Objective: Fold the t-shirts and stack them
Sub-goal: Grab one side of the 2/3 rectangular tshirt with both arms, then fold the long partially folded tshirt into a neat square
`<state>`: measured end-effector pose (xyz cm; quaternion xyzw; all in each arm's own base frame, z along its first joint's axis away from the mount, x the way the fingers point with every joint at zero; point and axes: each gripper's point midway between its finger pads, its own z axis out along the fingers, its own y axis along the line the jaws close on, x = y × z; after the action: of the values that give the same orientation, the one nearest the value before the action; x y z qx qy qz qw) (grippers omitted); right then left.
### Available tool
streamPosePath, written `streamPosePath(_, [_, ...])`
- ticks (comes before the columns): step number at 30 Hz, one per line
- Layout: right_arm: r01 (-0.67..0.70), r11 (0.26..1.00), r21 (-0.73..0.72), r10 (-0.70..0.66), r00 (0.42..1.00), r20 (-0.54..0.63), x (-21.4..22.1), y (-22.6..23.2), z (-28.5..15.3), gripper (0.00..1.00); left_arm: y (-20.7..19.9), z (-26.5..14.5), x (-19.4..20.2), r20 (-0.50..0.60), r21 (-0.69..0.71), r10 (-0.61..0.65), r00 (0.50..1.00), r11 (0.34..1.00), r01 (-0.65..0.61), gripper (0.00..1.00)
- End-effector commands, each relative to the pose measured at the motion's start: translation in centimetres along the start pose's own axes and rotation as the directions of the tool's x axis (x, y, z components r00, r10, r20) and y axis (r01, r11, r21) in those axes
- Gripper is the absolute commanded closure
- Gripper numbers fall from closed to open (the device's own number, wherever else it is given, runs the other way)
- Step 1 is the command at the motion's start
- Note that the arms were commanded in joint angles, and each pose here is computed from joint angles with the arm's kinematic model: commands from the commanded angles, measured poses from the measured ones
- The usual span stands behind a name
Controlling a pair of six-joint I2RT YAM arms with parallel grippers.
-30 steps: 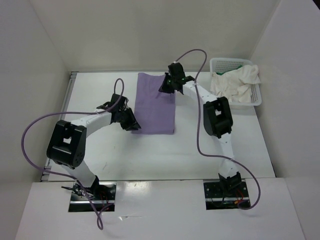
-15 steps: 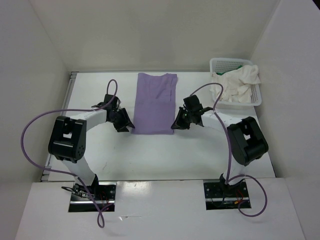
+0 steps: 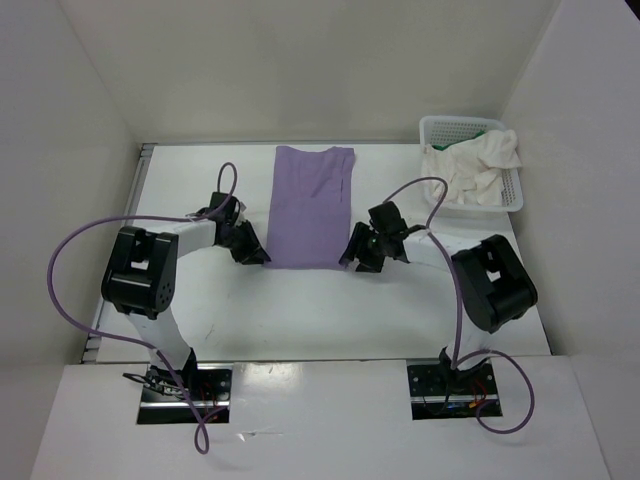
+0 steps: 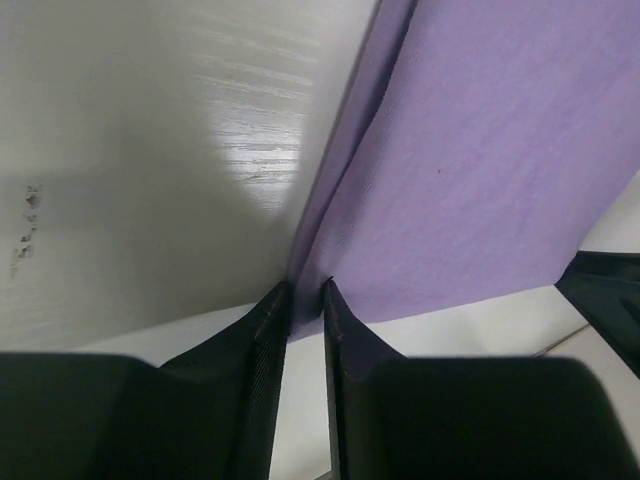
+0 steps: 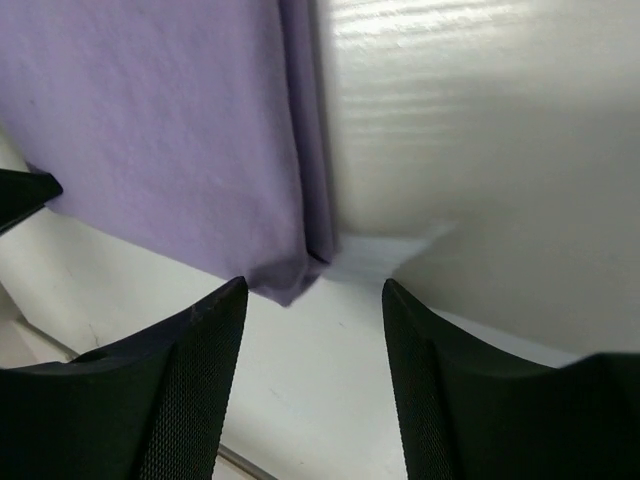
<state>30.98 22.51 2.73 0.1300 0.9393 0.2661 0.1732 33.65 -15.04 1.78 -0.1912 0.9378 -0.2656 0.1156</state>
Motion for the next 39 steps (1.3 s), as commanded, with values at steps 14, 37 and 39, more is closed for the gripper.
streamPosePath(14, [-0.011,1.000,-0.028,0.010,0.998,-0.054,1.6,0.1,1.7,0.97,2.0,0.5,3.9,-0.074,-0.074,0.017,0.997,0.997,-0.023,1.00])
streamPosePath(37, [0.004,0.975,-0.223,0.001,1.000,0.022,3.7,5.1,-14.8,1.00,-6.4,-15.4,6.3,0.034,0.138,0.085,0.996,0.986,-0.089,1.00])
streamPosePath(39, [0.032,0.980,-0.196,-0.017,0.997,0.079,-1.5,5.5,-12.7,1.00,-8.1,-14.3,1.8,0.091,0.151,0.079,0.993,0.984,-0.093,1.00])
